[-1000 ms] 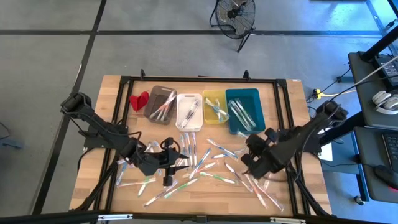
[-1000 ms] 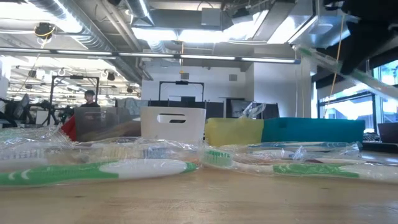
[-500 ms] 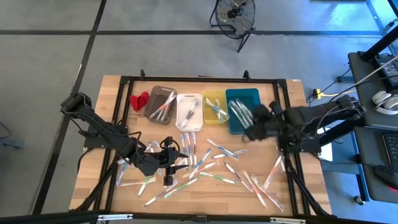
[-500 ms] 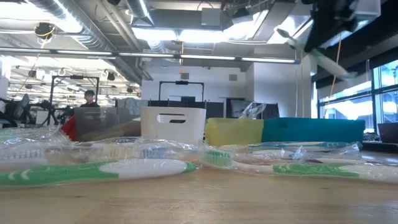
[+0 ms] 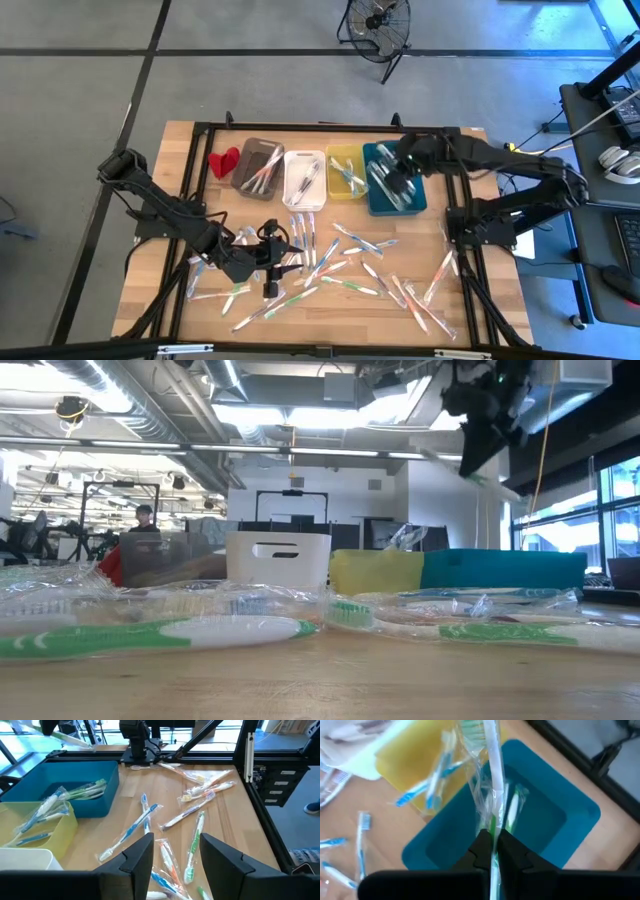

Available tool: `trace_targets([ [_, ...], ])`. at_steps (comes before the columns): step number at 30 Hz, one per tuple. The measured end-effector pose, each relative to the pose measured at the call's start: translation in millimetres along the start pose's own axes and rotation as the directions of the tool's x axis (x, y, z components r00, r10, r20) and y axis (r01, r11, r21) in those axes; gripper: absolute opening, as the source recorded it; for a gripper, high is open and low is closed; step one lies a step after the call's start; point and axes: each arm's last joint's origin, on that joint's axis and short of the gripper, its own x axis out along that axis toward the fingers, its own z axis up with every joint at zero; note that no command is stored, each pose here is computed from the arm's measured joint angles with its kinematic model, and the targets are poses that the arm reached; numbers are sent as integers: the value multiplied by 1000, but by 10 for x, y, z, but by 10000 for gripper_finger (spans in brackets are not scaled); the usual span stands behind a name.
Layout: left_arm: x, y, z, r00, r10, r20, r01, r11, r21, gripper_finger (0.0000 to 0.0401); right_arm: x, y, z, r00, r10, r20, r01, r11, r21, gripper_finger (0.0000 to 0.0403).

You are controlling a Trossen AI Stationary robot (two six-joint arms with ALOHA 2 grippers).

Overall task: Pick & Place Toothbrushes
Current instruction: Put the green toothbrush into the blue bin

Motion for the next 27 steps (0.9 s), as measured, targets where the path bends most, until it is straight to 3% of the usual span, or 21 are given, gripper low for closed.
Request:
trace_targets([
  [9, 14, -8, -23, 1000, -11, -17, 11, 1000, 9, 155, 421, -78, 98, 989, -39, -145, 34, 999, -35, 12],
  [15, 14, -24, -33, 1000, -14, -18, 14, 1000, 5, 155, 751, -136, 32, 968, -10, -252, 6, 1000, -16, 12],
  [27, 14, -23, -33, 1000, -13, -18, 13, 1000, 14, 155, 1143, -369, -168, 955, 92, -282, -69, 993, 93, 12],
])
